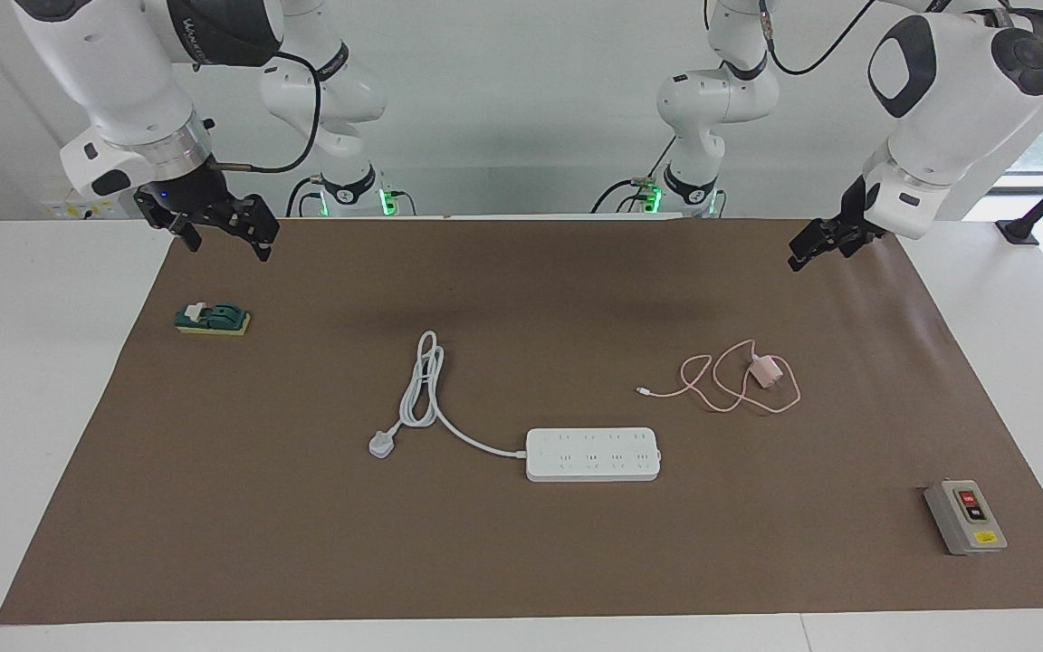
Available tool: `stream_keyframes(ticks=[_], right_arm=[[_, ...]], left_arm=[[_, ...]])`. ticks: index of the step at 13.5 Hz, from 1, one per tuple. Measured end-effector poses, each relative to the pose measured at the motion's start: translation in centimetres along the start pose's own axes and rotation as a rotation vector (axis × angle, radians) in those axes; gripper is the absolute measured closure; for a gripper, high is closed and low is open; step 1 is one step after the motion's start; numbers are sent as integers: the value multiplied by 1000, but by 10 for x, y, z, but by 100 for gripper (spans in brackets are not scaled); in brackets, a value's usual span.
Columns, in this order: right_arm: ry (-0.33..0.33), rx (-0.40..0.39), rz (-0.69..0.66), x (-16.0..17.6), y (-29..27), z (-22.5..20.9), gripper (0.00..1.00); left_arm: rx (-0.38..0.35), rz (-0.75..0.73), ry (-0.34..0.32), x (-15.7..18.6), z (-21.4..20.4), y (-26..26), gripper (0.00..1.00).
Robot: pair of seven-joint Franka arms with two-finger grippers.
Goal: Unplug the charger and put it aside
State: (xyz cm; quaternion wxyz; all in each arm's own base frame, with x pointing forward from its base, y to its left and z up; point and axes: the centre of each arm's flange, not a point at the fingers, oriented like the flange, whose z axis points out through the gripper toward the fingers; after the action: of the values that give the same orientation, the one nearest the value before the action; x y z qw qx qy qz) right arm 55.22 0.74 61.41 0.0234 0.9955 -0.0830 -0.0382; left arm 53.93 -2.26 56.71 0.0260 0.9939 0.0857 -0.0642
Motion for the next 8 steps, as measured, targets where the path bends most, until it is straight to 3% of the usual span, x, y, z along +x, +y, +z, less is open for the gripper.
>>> stream_keyframes(ticks=[5, 8], right_arm=[[15, -9, -25, -27, 1, 20, 0], [41, -4, -40, -27, 6, 15, 0]], left_arm=[[11, 110, -1, 2, 2, -3, 0], [19, 146, -5, 1, 4, 8, 0]])
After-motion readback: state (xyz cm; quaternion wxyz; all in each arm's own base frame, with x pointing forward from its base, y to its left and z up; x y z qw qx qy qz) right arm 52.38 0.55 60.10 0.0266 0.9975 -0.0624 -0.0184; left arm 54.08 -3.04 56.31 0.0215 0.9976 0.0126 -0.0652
